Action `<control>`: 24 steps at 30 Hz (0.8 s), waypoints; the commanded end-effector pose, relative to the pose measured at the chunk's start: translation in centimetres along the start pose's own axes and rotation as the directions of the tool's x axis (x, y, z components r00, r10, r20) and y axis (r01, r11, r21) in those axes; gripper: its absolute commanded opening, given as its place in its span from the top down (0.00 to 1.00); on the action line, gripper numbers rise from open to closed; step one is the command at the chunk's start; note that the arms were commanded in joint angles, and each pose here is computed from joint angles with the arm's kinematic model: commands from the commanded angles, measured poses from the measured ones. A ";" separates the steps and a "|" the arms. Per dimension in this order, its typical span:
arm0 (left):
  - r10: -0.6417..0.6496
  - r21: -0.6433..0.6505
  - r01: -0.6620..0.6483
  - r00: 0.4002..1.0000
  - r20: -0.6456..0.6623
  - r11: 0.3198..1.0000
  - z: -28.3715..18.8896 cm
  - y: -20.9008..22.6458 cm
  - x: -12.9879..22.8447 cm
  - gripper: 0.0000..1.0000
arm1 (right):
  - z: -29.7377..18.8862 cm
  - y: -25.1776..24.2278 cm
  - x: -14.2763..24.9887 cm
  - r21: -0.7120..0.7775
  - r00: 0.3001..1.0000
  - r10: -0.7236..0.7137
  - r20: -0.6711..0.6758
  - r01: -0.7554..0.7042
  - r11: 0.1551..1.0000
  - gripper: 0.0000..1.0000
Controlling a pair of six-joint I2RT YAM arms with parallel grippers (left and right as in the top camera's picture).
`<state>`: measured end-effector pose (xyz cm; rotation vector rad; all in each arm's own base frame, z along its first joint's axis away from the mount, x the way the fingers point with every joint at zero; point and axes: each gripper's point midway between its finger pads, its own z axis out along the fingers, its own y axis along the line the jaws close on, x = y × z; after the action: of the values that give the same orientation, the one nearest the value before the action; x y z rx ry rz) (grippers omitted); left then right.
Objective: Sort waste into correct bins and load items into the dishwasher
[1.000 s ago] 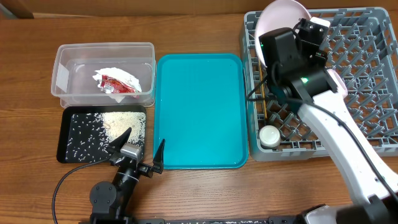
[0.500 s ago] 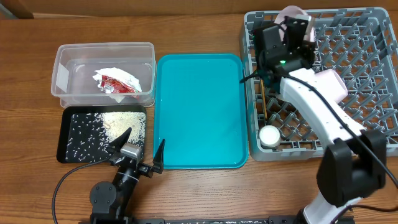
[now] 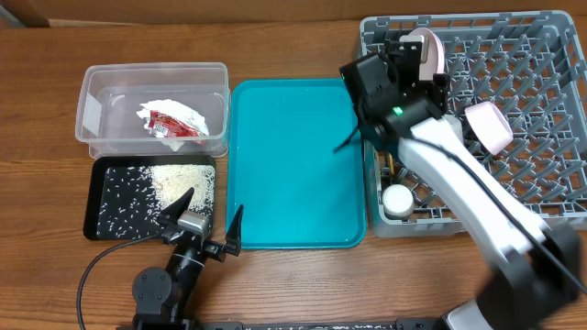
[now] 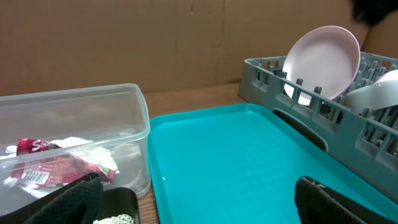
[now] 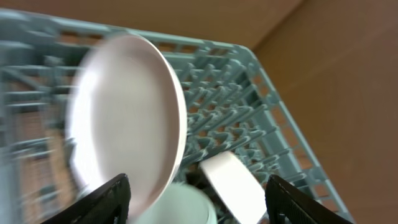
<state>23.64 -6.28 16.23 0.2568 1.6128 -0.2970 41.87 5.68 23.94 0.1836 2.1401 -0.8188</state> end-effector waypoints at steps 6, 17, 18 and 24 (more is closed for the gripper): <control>0.014 -0.002 -0.014 1.000 0.007 1.000 0.0 0.1 -0.1 0.00 | -18.4 -3.0 -2.5 -0.701 0.968 0.249 0.020 -0.164 0.694 0.00; 0.014 -0.002 -0.014 1.000 0.007 1.000 0.0 0.1 -0.1 0.00 | -26.9 -8.2 0.7 -0.917 0.970 0.241 0.027 -0.072 0.392 0.00; 0.014 -0.002 -0.014 1.000 0.007 1.000 0.0 0.1 -0.1 0.00 | -26.4 -8.9 0.7 -0.903 0.966 0.256 0.034 -0.080 0.422 0.00; 0.014 -0.002 -0.014 1.000 0.007 1.000 0.0 0.1 -0.1 0.00 | -23.9 -12.9 1.2 -0.812 0.945 0.321 0.072 -0.131 0.569 0.00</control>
<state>23.64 -6.28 16.24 0.2568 1.6124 -0.2969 20.52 12.72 39.15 -0.1842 2.0687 0.4286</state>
